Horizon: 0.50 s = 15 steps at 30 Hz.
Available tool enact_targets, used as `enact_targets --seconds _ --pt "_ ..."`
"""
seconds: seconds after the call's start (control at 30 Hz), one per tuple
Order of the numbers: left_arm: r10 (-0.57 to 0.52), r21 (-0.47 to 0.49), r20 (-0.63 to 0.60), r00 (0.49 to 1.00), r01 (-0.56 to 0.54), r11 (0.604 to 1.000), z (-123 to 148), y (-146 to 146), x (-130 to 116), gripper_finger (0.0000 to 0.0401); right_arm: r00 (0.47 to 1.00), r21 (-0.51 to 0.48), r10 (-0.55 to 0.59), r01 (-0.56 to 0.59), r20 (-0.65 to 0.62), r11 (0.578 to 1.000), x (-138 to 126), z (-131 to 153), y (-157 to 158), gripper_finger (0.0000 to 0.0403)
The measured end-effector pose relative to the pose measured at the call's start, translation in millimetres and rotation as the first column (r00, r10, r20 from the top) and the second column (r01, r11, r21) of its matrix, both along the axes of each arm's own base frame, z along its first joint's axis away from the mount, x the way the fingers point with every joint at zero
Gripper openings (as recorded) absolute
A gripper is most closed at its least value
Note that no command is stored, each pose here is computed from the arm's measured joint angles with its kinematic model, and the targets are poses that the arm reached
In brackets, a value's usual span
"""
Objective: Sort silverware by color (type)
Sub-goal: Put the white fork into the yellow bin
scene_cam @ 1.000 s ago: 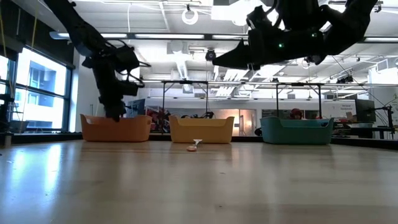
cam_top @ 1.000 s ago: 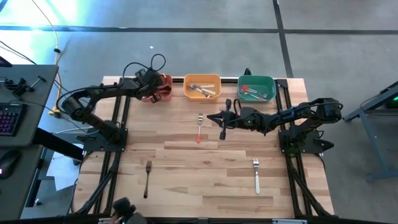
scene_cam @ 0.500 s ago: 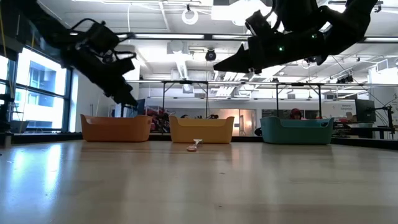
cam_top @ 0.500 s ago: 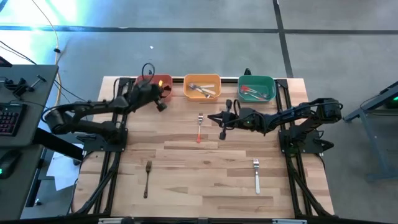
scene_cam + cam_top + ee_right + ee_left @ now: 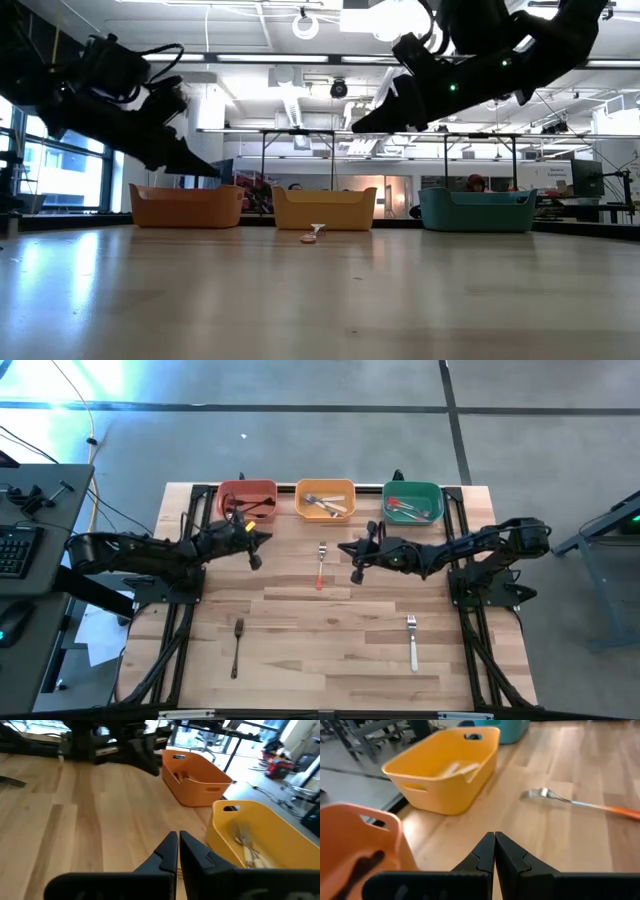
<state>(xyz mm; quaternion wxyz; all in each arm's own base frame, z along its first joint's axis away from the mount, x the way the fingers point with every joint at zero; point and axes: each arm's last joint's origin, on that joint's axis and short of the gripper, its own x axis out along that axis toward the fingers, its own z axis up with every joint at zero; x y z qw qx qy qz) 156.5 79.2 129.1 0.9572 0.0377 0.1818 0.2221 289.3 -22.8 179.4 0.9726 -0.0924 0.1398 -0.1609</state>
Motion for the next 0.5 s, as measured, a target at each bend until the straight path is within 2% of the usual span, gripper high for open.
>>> enact_targets --seconds 0.17,0.27,0.33,0.43,0.5 --pt "-0.025 -0.037 -0.023 0.999 0.025 0.999 -8 -8 -3 0.0001 0.991 0.005 -0.009 0.010 -0.135 1.000 -2 6 18 0.0028" --pt "-0.041 -0.044 -0.037 0.998 0.039 0.998 -13 -12 -6 0.0001 0.961 0.086 -0.002 0.026 -0.278 0.996 -4 9 30 0.0056" --pt "-0.047 -0.049 -0.046 0.998 0.045 0.998 -15 -14 -7 0.0001 0.922 0.162 -0.001 0.069 -0.387 0.984 -5 13 38 0.0072" --pt "-0.053 -0.062 -0.057 0.997 0.050 0.997 -19 -17 -10 0.0001 0.823 0.312 0.034 0.176 -0.567 0.934 -12 17 49 0.0088" --pt "-0.055 -0.063 -0.062 0.997 0.051 0.997 -20 -18 -11 0.0000 0.761 0.415 0.047 0.301 -0.647 0.859 -19 18 58 0.0092"
